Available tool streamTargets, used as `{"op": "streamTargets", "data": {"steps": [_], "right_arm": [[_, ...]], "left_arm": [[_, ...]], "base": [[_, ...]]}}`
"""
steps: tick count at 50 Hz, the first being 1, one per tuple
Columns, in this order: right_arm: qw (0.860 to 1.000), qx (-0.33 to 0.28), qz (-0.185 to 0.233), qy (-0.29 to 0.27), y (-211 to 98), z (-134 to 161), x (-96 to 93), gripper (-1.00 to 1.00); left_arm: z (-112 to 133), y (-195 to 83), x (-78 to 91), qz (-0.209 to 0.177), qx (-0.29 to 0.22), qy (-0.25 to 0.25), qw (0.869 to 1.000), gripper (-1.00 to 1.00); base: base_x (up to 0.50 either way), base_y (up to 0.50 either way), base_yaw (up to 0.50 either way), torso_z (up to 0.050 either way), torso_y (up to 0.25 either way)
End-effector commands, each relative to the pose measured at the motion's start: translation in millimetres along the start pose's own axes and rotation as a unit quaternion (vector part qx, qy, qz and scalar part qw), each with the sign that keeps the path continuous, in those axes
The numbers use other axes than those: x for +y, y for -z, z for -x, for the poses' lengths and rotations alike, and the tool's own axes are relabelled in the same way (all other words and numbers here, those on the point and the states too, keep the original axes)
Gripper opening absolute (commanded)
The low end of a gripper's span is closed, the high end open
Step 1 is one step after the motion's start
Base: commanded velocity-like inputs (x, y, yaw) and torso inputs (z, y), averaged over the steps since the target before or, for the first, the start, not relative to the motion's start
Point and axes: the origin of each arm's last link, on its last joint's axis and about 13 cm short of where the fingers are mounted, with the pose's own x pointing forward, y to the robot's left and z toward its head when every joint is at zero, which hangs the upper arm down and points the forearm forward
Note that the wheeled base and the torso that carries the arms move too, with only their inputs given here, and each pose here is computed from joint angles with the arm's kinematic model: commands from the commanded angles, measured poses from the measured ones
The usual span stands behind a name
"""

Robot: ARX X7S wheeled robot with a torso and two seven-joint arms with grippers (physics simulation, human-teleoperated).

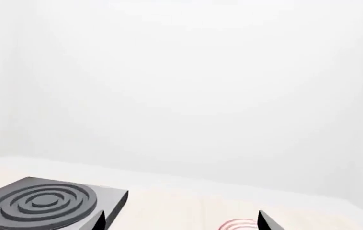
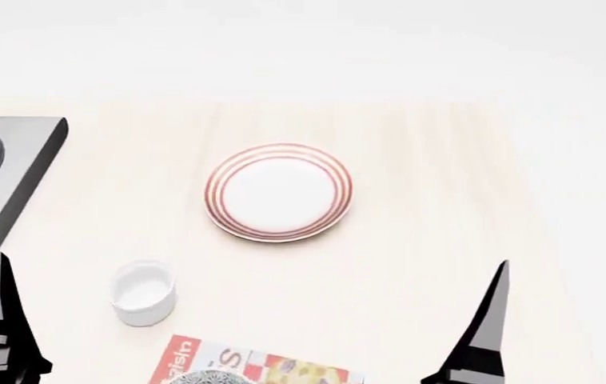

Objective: Pick the akita bowl on the cookies box and place it on the plate.

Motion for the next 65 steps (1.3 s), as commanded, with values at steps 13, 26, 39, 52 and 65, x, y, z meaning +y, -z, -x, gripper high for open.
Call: {"op": "streamTargets", "data": {"steps": [13, 26, 39, 52, 65], "right_arm": [[1.0, 0.004, 0.003, -0.003, 2.0, -0.4, 0.3, 1.0], [1.0, 0.015, 0.02, 0.013, 5.7, -3.8, -0.4, 1.0], [0.999, 0.02, 0.023, 0.012, 6.3, -4.6, -0.7, 1.0], [0.999, 0.016, 0.026, 0.009, 5.4, -3.3, -0.7, 1.0], [0.999, 0.015, 0.028, 0.009, 5.2, -3.0, -0.7, 1.0]], "left_arm": [[-3.5, 3.7, -0.7, -0.007, 0.007, -0.011, 1.0, 1.0], [-5.9, 5.0, -0.8, -0.001, 0.025, -0.006, 1.0, 1.0], [-5.1, 1.6, 3.2, 0.034, 0.019, 0.008, 0.999, 1.0], [-5.0, 1.8, 4.3, 0.037, 0.023, 0.01, 0.999, 1.0], [-3.9, 2.8, 4.5, 0.037, 0.027, 0.015, 0.999, 1.0]], "base": [[0.5, -0.04, 0.0, 0.0, 0.0], [0.21, -0.01, 0.0, 0.0, 0.0], [0.08, 0.0, 0.0, 0.007, 0.0], [0.08, 0.0, 0.0, 0.05, 0.0], [0.08, 0.0, 0.0, 0.05, 0.0]]}}
